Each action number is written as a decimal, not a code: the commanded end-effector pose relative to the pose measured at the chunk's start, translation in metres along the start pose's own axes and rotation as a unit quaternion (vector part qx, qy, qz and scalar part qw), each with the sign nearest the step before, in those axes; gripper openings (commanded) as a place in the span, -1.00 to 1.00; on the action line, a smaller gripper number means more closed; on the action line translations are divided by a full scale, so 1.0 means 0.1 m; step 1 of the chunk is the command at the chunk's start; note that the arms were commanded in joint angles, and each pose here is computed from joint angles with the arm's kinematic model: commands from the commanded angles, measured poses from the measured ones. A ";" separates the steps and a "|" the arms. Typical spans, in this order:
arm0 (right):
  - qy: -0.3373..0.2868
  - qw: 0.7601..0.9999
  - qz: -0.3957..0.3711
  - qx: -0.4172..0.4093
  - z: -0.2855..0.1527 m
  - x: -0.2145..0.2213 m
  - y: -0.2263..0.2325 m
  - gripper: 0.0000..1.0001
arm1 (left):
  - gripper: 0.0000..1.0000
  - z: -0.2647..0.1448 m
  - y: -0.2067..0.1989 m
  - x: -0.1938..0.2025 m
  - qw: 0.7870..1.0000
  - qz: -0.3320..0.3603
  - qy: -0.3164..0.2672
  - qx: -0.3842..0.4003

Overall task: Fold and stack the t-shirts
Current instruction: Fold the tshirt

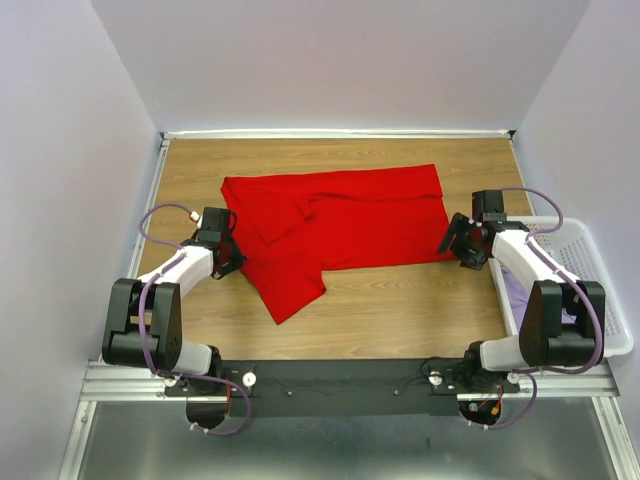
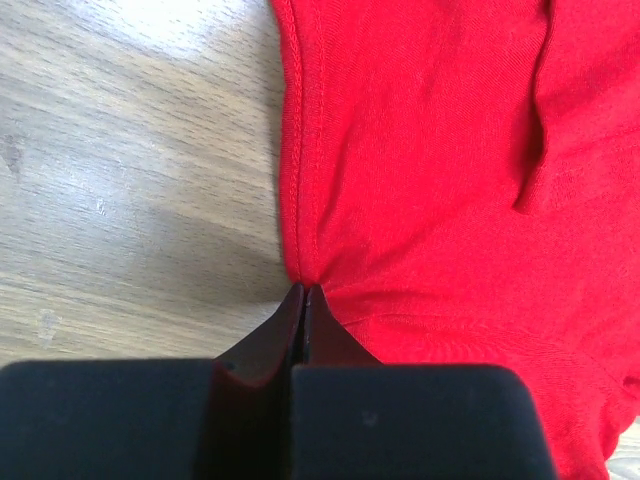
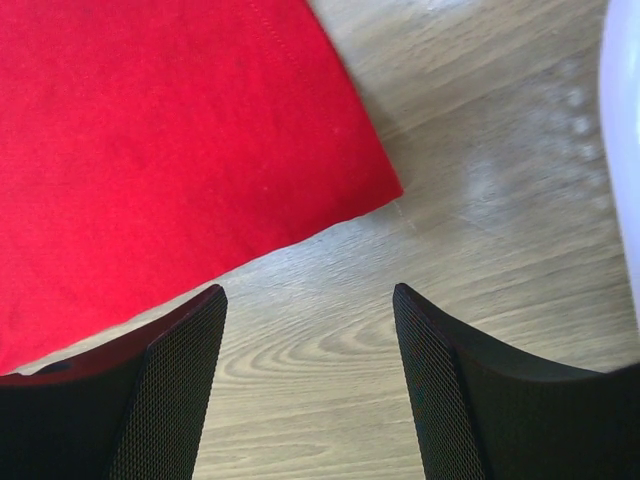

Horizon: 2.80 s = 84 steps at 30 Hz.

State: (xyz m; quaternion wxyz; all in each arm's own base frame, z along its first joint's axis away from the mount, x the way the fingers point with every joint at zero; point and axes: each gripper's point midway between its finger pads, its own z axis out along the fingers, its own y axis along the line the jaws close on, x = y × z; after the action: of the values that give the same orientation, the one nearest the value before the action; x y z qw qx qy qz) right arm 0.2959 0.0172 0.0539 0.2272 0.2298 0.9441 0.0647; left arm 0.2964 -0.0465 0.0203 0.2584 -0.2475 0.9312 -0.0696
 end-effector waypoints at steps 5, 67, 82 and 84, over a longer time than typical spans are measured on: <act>-0.002 0.998 0.034 0.060 0.08 0.01 -0.20 0.31 | -1.00 -0.03 0.21 0.13 0.999 0.015 0.015 -0.045; -0.003 0.993 0.029 0.111 0.24 0.29 0.02 0.00 | -1.00 -0.23 0.52 -0.12 0.996 -0.021 -0.012 -0.088; 0.022 0.986 0.035 0.159 0.39 0.48 -0.19 -0.03 | -1.00 -0.22 0.52 -0.13 0.996 -0.019 -0.012 -0.091; 0.025 0.986 0.035 0.160 0.40 0.50 -0.20 -0.08 | -1.00 -0.23 0.52 -0.14 0.996 -0.018 -0.013 -0.090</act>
State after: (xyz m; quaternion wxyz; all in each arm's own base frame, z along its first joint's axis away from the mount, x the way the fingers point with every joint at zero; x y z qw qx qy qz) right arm 0.2903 0.0338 0.0157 0.1985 0.2842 0.9374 -0.0326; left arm 0.2683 -0.0046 0.0250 0.2324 -0.2835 0.9304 -0.0074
